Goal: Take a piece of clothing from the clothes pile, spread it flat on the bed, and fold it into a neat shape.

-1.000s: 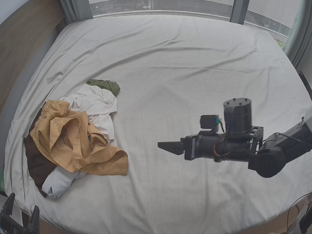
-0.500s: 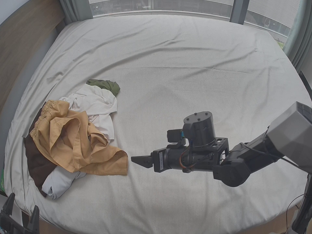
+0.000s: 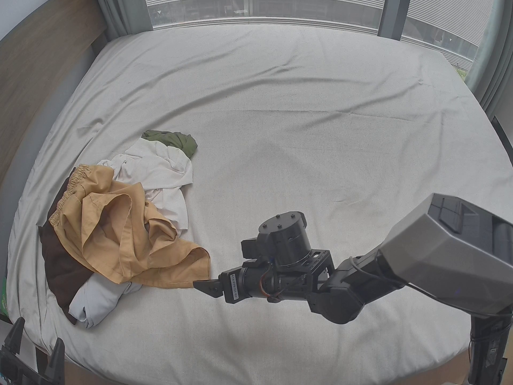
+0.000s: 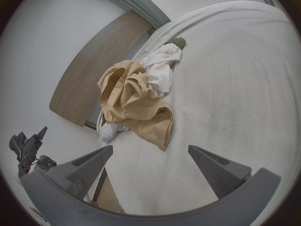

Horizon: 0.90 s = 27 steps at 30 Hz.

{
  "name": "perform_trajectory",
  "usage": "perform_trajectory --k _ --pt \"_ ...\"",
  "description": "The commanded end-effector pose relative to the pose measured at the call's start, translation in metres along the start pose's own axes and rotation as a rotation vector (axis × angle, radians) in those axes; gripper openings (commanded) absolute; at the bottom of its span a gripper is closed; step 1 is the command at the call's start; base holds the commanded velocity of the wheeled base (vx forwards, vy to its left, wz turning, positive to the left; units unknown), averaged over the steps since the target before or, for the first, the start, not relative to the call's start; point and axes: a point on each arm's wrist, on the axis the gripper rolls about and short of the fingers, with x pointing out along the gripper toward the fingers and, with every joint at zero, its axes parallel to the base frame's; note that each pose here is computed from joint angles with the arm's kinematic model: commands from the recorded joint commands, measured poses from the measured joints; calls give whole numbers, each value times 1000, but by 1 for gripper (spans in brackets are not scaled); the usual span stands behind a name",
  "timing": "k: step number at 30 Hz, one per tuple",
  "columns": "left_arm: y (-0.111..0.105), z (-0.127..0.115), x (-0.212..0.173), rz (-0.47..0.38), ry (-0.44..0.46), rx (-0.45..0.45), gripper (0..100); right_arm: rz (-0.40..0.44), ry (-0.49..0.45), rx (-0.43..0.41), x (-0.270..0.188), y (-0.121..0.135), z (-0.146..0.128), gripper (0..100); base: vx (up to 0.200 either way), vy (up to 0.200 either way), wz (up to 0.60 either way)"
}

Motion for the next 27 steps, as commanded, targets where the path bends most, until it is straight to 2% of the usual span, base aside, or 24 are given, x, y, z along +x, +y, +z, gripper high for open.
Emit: perform_trajectory --k 1,9,27 --pt "0 -5 0 1 1 0 100 -11 11 -2 19 -4 -8 100 0 0 0" --pt "0 -5 0 2 1 0 100 -25 12 3 40 -9 -9 100 0 0 0" --pt "0 -5 0 2 1 0 100 -12 -9 -8 75 1 -20 100 0 0 0"
